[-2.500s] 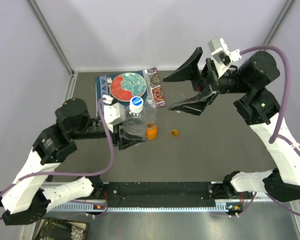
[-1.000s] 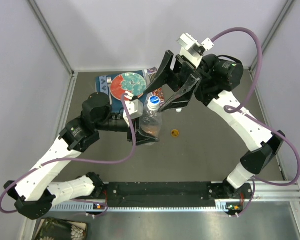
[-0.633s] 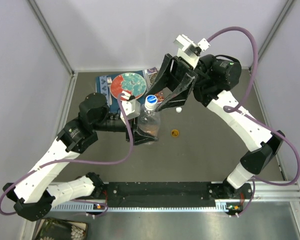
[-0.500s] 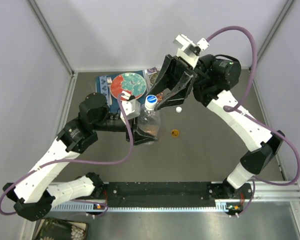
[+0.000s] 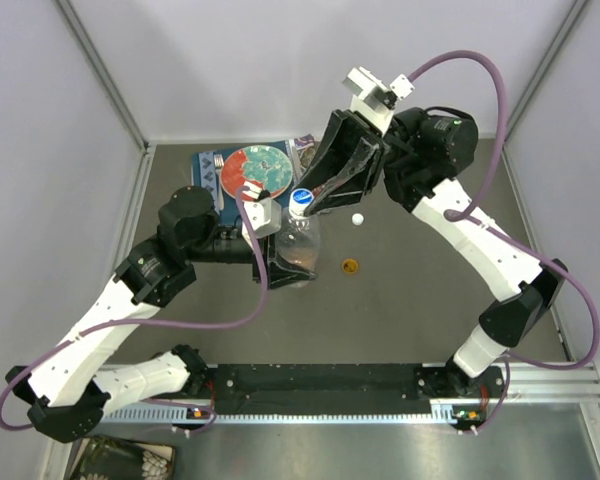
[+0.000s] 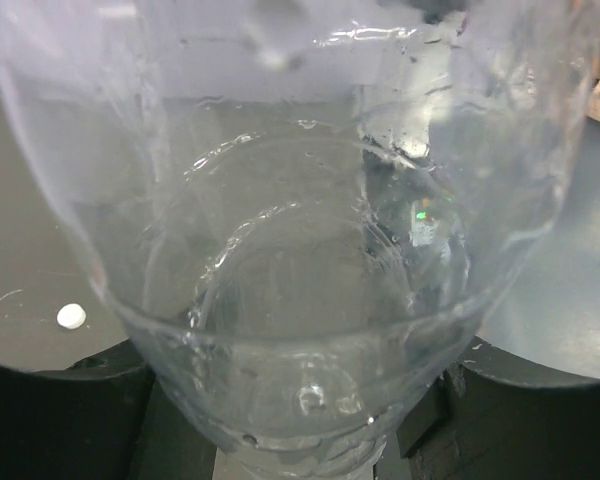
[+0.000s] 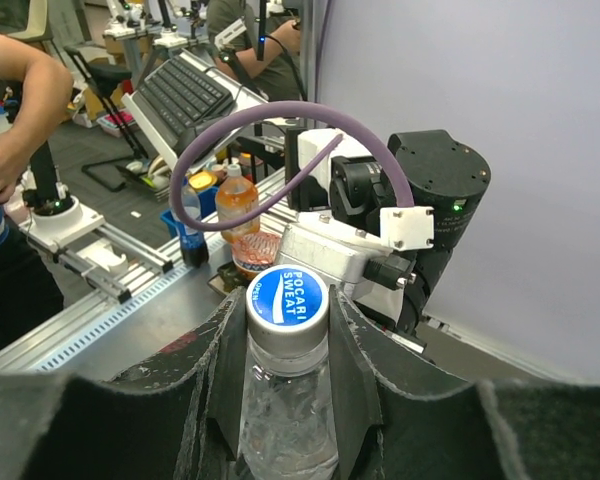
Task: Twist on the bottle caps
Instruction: Screw the bottle cap onto the plastic bottle.
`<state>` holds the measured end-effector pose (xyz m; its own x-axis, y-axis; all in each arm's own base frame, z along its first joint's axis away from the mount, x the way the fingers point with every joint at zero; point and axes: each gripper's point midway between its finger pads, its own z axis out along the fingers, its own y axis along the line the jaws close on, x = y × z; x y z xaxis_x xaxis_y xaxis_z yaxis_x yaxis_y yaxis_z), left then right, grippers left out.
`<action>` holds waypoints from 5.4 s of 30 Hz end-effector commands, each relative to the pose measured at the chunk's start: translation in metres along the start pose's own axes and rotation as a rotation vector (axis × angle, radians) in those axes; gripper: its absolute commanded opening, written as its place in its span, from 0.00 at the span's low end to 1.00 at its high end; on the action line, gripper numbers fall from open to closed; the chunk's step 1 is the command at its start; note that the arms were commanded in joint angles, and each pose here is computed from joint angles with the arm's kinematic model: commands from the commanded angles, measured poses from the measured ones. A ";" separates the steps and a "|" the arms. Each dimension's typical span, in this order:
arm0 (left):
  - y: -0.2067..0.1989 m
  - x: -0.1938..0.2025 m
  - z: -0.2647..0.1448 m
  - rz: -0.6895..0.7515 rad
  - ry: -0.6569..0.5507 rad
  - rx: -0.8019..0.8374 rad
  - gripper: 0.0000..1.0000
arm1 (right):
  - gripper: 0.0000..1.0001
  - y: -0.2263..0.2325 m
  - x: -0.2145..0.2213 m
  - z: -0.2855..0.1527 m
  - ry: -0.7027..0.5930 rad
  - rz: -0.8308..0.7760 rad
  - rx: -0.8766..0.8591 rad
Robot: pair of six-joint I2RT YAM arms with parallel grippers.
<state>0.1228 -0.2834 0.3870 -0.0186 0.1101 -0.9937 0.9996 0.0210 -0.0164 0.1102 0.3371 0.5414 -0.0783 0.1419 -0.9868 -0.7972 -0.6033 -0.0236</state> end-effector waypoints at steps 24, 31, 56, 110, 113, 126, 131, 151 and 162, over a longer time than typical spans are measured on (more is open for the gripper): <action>0.122 -0.047 -0.067 0.101 -0.137 -0.781 0.23 | 0.00 -0.121 0.097 -0.040 0.077 0.274 0.819; 0.152 -0.035 -0.098 0.080 -0.113 -1.026 0.25 | 0.00 -0.148 0.106 -0.041 0.075 0.273 1.124; 0.144 -0.022 -0.099 0.060 -0.127 -0.980 0.26 | 0.69 -0.087 0.017 -0.002 0.009 0.138 0.820; -0.014 0.003 -0.005 -0.039 -0.083 0.144 0.29 | 0.48 0.013 -0.008 0.020 0.003 -0.019 -0.082; -0.014 0.004 -0.006 -0.036 -0.083 0.139 0.29 | 0.43 0.009 -0.005 0.020 0.002 -0.006 -0.082; 0.011 -0.009 -0.011 0.060 -0.102 -0.029 0.26 | 0.01 -0.003 0.016 0.016 0.047 0.108 -0.059; 0.053 -0.020 -0.026 0.157 -0.099 -0.287 0.24 | 0.00 -0.036 0.028 0.000 0.008 0.099 0.150; 0.126 -0.025 -0.076 0.186 -0.119 -0.800 0.28 | 0.00 -0.140 0.098 -0.025 0.167 0.192 1.000; 0.130 -0.047 -0.091 0.058 -0.214 -0.860 0.29 | 0.00 -0.144 0.114 -0.032 0.222 0.046 1.124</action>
<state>0.2495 -0.2003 0.3469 -0.0757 0.1707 -0.9824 0.6769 0.7322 0.0751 0.2277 0.4136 0.5057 -0.0239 0.1372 -0.9903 -0.9195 0.3857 0.0756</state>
